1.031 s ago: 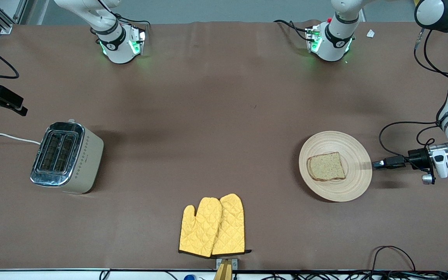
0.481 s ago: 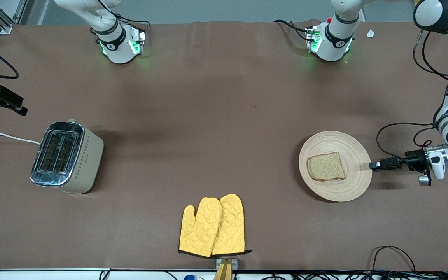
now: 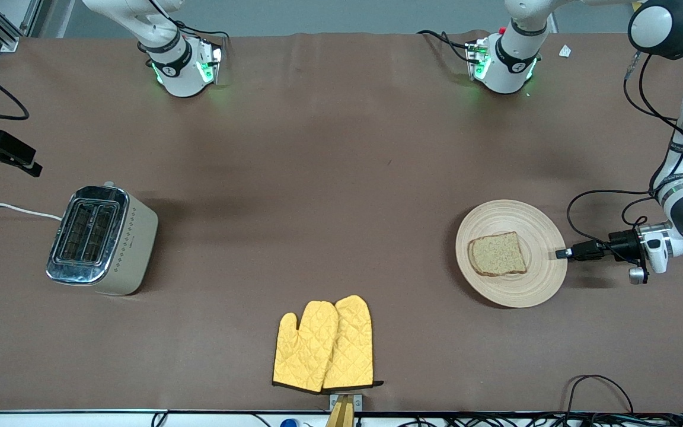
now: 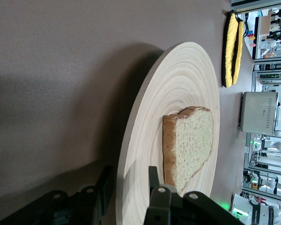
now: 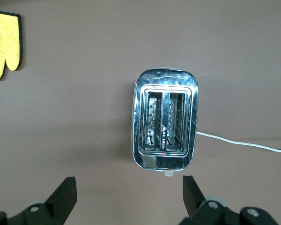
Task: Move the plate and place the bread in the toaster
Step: 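Grip the plate rim with the left gripper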
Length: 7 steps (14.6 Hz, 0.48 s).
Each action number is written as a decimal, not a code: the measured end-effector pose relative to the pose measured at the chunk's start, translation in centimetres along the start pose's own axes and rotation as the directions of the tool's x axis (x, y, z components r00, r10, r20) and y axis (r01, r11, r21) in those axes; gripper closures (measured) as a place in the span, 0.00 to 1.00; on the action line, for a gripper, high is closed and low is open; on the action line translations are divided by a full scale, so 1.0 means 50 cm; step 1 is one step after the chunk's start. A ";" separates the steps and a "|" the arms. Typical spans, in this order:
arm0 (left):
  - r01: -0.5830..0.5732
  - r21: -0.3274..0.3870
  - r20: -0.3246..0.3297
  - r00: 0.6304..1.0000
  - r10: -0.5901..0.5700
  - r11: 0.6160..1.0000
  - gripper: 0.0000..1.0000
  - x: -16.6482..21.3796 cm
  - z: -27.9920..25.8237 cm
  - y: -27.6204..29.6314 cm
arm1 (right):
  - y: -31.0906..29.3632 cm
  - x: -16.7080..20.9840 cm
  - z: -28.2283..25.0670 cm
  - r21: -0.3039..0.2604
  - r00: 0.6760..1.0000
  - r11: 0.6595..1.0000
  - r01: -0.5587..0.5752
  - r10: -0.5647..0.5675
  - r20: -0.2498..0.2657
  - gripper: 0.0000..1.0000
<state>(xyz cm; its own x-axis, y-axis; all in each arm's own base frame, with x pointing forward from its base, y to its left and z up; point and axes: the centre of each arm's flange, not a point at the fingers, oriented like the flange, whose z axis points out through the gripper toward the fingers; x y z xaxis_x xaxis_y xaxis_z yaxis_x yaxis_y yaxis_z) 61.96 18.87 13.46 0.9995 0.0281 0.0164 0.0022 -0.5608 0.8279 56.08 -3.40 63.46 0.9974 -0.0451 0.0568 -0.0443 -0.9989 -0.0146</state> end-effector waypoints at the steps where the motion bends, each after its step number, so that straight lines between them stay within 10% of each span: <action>1: -0.002 0.000 0.000 1.000 0.002 1.000 0.68 0.000 0.001 -0.001 | 0.000 0.000 0.000 0.000 1.000 1.000 0.000 0.000 0.000 0.00; 7: -0.009 -0.002 0.002 1.000 0.009 1.000 0.80 -0.002 0.005 -0.006 | 0.000 0.000 0.000 0.000 1.000 1.000 0.000 0.000 0.000 0.00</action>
<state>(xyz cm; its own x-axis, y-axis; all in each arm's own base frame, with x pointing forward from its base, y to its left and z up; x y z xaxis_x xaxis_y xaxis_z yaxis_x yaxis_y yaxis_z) 61.86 18.85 13.06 0.9995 0.0215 0.0231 -0.0072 -0.5595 0.8288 56.08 -3.40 63.46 0.9974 -0.0451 0.0569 -0.0443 -0.9989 -0.0146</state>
